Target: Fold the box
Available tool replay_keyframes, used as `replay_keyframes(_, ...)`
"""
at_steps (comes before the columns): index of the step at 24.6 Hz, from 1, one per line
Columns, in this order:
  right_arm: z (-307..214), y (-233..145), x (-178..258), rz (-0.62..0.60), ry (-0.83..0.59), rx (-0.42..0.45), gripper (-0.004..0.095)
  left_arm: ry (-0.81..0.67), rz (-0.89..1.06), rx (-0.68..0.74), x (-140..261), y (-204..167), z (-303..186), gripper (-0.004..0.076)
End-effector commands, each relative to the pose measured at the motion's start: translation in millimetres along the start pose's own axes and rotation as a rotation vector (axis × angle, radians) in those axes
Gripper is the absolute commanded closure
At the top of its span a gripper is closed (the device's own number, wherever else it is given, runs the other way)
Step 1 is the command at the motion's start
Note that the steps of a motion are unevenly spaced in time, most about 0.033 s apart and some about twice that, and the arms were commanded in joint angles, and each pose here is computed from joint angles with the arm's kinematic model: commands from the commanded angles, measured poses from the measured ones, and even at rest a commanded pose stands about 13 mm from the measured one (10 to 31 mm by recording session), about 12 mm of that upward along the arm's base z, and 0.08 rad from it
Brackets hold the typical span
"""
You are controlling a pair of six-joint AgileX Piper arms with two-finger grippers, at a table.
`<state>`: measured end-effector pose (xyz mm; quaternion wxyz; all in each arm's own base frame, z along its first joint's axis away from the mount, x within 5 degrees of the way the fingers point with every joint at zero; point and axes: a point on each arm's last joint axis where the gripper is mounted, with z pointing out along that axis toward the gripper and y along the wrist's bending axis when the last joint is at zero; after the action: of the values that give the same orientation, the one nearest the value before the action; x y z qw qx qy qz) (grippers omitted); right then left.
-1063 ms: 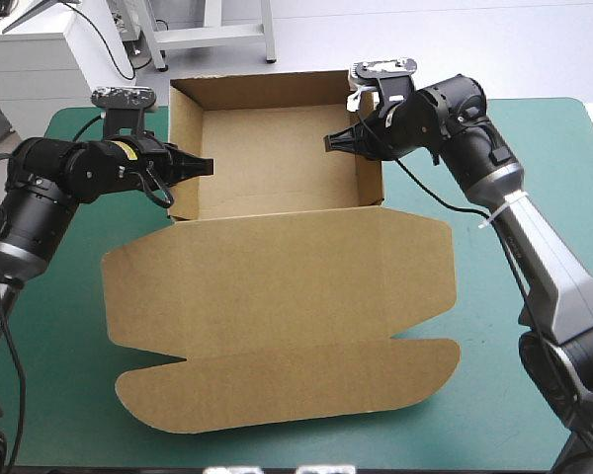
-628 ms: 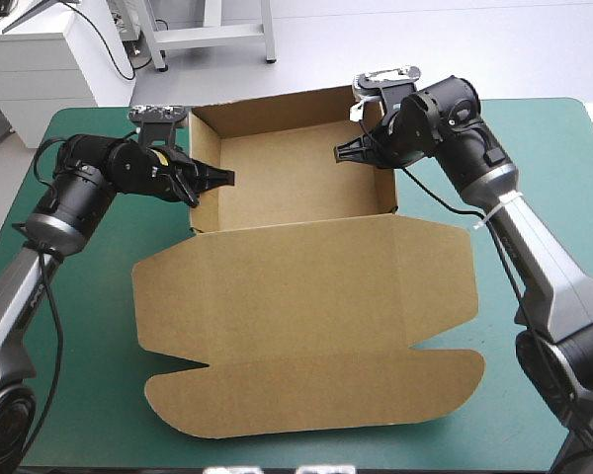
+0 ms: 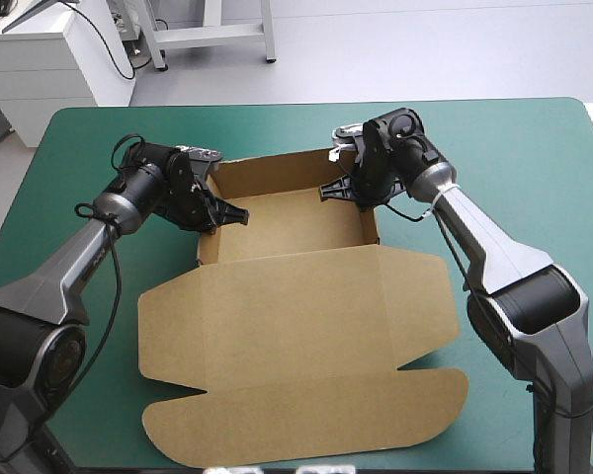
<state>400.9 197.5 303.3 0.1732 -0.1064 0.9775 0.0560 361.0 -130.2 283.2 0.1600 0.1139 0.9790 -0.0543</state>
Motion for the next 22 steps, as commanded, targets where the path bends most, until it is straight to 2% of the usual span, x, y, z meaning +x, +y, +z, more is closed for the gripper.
replay_keyframes(1,-26,7,6,0.020,-0.020,-0.105,0.0924,-0.055,0.032,0.105,-4,-21,-14,0.0731)
replay_keyframes(6,-15,2,12,-0.015,0.019,-0.087,0.0923,-0.049,0.092,0.094,-5,-20,-8,0.0731)
replay_keyframes(8,-15,2,11,-0.007,0.017,-0.083,0.0918,-0.030,0.113,0.056,-4,-17,-8,0.0703)
replay_keyframes(10,-15,1,11,-0.008,0.017,-0.082,0.0859,-0.009,0.112,0.058,-2,-17,-8,0.0619)
replay_keyframes(15,-15,-2,10,-0.020,0.004,-0.041,0.0566,0.018,0.107,0.067,1,-17,-8,0.0352)
replay_keyframes(17,-16,-4,10,-0.027,-0.003,-0.022,0.0480,0.017,0.106,0.071,0,-18,-8,0.0261)
replay_keyframes(19,-18,-5,9,-0.030,-0.009,-0.013,0.0459,0.017,0.106,0.071,0,-18,-8,0.0220)
replay_keyframes(22,-22,-7,6,-0.046,-0.033,0.011,0.0460,0.011,0.106,0.072,0,-18,-11,0.0211)
